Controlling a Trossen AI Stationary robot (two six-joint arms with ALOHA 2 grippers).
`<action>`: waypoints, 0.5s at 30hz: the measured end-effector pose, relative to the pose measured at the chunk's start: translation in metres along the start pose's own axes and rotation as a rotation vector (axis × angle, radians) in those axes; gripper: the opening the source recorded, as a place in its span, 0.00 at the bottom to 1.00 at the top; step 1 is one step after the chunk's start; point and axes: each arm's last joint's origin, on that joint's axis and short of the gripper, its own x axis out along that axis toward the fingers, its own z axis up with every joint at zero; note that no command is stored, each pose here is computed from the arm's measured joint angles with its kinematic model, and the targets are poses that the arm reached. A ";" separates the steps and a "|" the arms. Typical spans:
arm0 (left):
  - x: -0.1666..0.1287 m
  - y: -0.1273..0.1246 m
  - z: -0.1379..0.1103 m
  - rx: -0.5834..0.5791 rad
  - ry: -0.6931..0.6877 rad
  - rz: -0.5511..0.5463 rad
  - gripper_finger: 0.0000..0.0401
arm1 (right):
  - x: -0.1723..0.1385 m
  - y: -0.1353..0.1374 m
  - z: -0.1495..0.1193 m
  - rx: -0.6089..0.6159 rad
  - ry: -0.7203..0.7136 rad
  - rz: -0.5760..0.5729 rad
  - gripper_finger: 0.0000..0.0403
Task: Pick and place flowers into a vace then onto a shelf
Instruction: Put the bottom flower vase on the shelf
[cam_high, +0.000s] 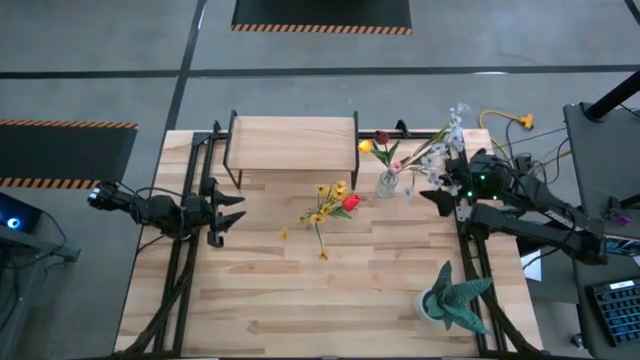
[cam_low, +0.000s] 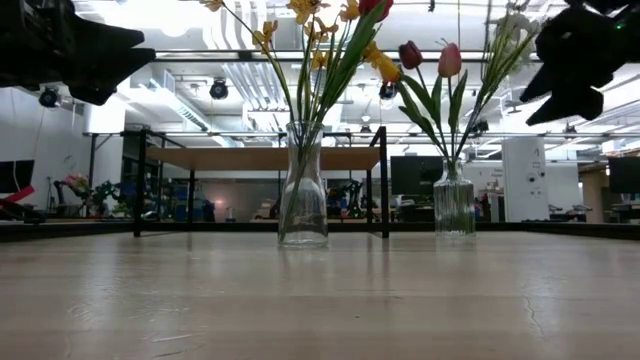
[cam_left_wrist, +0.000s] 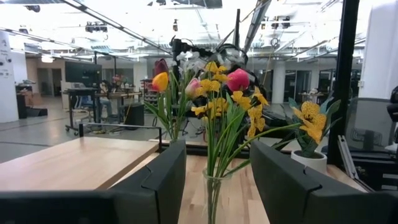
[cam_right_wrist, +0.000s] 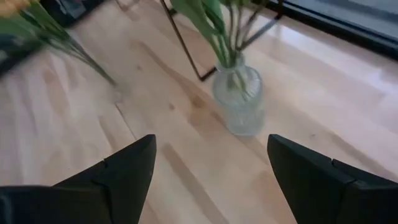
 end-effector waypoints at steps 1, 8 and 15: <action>0.000 0.000 0.000 0.000 -0.001 0.000 0.41 | 0.001 0.000 -0.001 0.028 -0.007 0.011 0.74; 0.000 0.000 0.000 -0.001 -0.003 0.005 0.41 | -0.001 0.009 0.008 0.050 -0.080 0.069 0.74; 0.000 0.000 0.000 -0.001 -0.003 0.005 0.41 | 0.014 0.016 0.009 0.019 -0.026 0.037 0.74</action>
